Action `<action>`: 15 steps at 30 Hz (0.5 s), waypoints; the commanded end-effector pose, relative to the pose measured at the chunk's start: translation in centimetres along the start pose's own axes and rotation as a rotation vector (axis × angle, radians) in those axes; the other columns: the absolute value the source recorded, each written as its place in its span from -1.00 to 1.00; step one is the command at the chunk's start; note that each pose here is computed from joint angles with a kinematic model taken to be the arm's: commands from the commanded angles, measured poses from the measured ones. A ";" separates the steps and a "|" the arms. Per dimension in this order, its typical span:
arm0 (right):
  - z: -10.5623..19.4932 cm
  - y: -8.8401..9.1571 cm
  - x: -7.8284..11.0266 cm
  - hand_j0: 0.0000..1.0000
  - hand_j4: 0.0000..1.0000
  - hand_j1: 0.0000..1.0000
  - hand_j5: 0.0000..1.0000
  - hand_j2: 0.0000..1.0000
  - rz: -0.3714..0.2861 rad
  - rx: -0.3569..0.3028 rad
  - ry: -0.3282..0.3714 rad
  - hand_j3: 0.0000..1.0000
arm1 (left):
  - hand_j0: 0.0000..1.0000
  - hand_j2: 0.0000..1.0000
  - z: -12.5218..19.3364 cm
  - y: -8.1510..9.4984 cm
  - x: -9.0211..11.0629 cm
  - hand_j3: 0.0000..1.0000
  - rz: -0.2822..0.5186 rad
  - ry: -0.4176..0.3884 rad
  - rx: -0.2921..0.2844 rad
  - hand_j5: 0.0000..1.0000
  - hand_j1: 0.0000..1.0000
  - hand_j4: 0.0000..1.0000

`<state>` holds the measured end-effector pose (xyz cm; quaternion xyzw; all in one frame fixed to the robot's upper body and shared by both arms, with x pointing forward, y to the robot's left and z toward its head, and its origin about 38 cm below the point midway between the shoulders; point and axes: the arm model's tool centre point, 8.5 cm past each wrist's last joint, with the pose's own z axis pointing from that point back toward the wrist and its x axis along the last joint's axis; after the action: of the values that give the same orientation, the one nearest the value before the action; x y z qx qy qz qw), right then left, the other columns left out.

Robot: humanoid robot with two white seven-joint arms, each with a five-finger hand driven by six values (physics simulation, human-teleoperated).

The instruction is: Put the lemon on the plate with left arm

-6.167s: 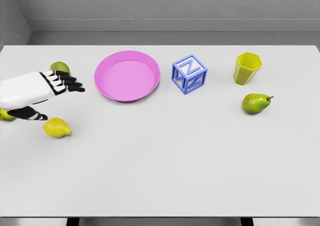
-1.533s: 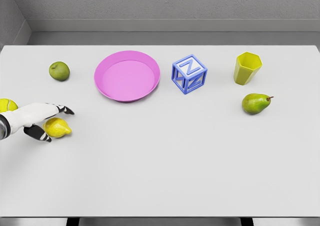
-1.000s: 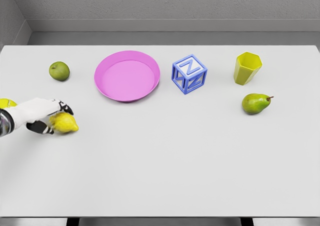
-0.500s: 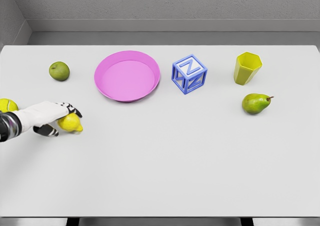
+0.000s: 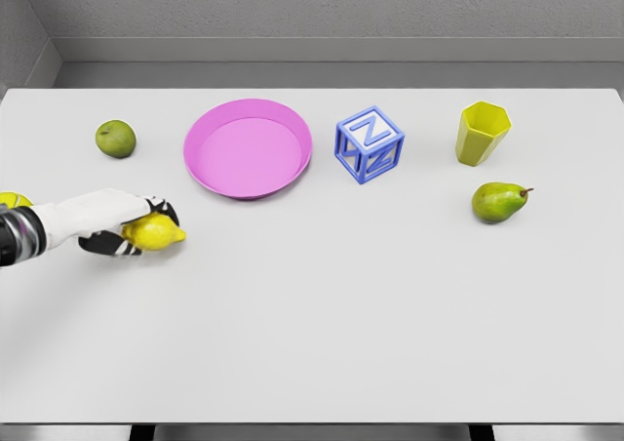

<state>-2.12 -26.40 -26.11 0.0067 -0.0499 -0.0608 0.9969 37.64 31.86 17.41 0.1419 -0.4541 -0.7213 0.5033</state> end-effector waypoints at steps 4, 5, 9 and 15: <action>0.0 0.0 0.0 1.00 1.00 1.00 1.00 1.00 0.000 0.000 0.000 1.00 | 0.11 0.11 0.1 0.9 0.3 0.11 0.022 -0.029 0.022 0.11 0.11 0.11; 0.0 0.0 0.0 1.00 1.00 1.00 1.00 1.00 0.000 0.001 0.000 1.00 | 0.11 0.11 -0.1 1.0 0.5 0.11 0.026 -0.037 0.028 0.11 0.11 0.11; 0.0 0.0 0.0 1.00 1.00 1.00 1.00 1.00 0.000 0.000 0.000 1.00 | 0.11 0.11 -0.7 2.3 1.5 0.11 0.045 -0.081 0.065 0.11 0.11 0.11; 0.0 0.0 0.0 1.00 1.00 1.00 1.00 1.00 0.000 0.001 0.000 1.00 | 0.11 0.11 -1.4 8.0 4.1 0.11 0.011 -0.143 0.198 0.11 0.11 0.11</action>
<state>-2.12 -26.40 -26.11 0.0068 -0.0499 -0.0608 0.9969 41.90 27.86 25.71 0.1601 -0.5552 -0.6838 0.4456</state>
